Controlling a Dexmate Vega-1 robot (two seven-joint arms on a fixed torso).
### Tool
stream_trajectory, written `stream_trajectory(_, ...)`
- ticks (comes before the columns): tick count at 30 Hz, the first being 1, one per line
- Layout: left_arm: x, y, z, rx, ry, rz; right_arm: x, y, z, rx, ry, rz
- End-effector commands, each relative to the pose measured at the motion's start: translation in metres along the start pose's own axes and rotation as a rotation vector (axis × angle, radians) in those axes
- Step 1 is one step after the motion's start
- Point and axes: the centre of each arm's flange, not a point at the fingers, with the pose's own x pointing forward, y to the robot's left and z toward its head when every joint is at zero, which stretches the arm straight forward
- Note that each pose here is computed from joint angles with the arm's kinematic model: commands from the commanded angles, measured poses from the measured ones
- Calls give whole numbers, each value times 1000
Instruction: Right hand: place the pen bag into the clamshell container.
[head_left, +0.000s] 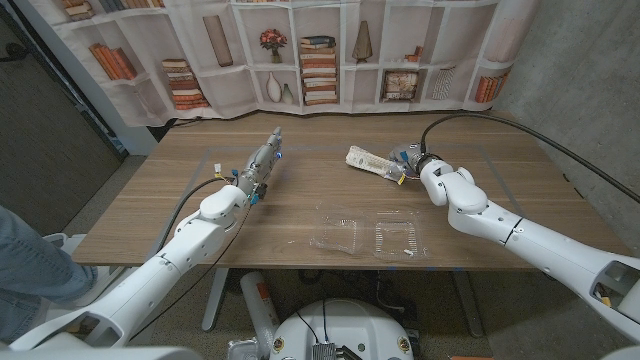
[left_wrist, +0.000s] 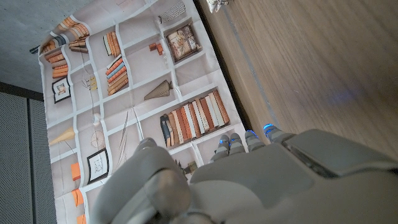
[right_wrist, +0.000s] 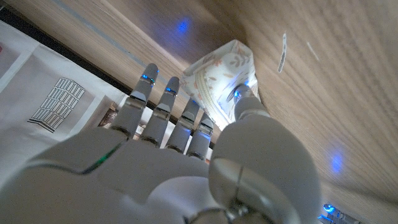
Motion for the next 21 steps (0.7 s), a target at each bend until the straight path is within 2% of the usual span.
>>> stream_trajectory(1,-2,-2,2,-6,-3,-6,-9,-4,1,1,-12,-60)
stream_trajectory(21,-1,-5,4,2,-4,-11,-19,-7,-1,42,-40,-153)
